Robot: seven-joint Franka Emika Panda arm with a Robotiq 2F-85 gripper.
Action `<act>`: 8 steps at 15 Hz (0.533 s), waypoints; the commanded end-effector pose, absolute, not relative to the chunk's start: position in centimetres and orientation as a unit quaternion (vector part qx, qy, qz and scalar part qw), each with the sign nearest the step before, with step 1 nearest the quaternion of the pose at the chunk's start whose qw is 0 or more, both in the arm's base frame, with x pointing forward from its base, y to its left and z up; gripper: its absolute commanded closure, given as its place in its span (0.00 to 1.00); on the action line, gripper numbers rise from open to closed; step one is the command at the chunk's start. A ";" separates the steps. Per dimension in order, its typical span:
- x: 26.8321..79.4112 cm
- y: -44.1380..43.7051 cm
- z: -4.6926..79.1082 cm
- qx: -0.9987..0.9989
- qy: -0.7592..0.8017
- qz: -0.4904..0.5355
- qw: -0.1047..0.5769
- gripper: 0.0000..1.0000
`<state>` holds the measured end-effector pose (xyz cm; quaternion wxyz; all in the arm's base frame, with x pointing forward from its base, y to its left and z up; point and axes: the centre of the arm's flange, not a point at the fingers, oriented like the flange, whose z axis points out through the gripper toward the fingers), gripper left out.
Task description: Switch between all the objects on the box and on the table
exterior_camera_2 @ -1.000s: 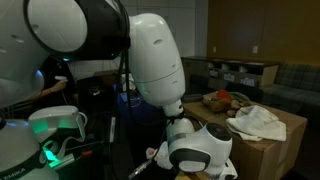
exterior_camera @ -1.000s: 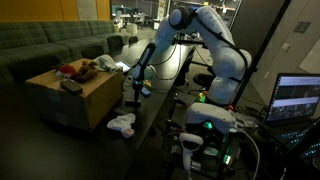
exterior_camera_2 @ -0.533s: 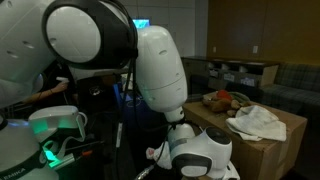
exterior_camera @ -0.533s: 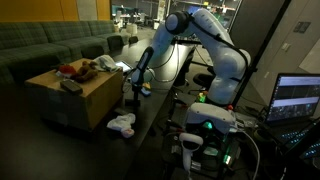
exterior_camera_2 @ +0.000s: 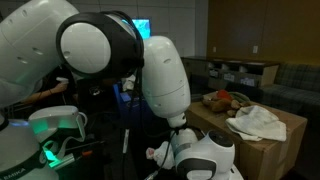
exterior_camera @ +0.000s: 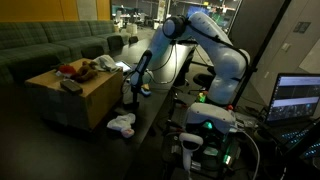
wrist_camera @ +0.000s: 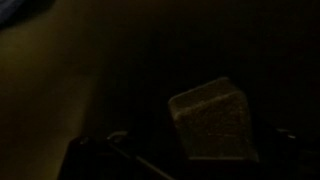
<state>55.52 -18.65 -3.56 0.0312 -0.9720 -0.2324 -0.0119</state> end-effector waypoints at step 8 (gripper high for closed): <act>56.2 -20.1 -0.9 -0.954 -0.284 0.043 0.089 0.88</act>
